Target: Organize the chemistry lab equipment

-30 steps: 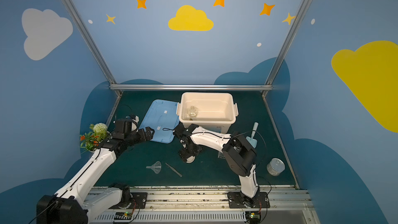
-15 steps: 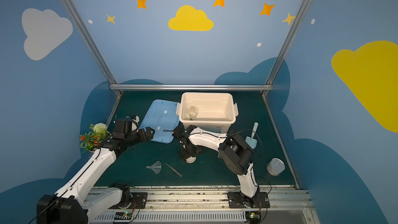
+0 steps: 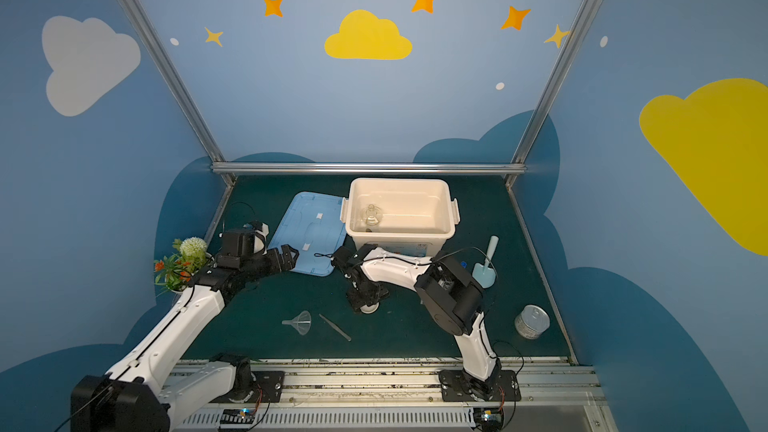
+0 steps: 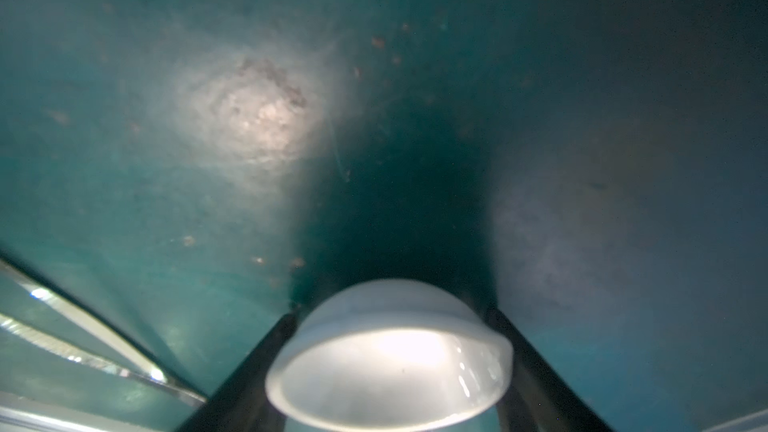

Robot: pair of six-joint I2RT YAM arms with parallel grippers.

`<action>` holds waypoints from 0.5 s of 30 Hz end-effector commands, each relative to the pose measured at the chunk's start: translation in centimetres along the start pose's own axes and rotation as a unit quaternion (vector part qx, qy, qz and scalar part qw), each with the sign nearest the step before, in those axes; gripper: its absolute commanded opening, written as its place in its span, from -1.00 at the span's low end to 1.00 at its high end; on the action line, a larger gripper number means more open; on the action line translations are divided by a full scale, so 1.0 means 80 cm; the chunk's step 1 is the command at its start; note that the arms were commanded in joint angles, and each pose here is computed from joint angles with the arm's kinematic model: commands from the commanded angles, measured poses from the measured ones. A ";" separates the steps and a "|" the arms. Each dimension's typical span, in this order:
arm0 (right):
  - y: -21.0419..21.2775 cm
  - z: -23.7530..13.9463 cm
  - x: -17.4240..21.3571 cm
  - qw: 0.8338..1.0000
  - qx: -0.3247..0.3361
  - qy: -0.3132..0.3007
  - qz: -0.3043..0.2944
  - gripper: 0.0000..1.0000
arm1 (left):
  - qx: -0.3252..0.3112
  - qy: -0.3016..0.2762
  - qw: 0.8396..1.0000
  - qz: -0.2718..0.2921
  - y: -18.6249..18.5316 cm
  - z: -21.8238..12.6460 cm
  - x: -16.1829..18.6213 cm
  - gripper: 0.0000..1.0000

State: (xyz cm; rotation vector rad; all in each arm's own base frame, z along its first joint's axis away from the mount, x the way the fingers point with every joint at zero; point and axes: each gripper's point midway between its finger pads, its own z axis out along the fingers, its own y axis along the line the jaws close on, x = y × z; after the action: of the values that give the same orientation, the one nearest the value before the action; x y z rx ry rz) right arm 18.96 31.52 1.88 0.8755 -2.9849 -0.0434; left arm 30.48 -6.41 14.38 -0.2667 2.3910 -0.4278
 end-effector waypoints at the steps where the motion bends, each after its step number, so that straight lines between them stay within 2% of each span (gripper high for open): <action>1: -0.007 0.008 0.009 1.000 0.019 0.013 0.003 0.27 | -0.001 0.003 1.000 0.003 0.002 0.000 0.002 0.99; 11: -0.009 0.001 0.007 1.000 0.028 0.004 0.003 -0.04 | -0.002 0.003 1.000 0.003 0.002 0.000 0.002 0.99; 15: -0.009 -0.001 0.007 1.000 0.027 0.003 0.005 -0.05 | -0.003 0.002 1.000 0.003 0.003 0.000 0.002 0.99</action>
State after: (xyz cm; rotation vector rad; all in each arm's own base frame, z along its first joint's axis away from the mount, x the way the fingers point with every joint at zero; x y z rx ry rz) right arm 19.20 31.30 1.84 0.8761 -3.0057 -0.0032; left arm 30.48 -6.41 14.38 -0.2670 2.3913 -0.4272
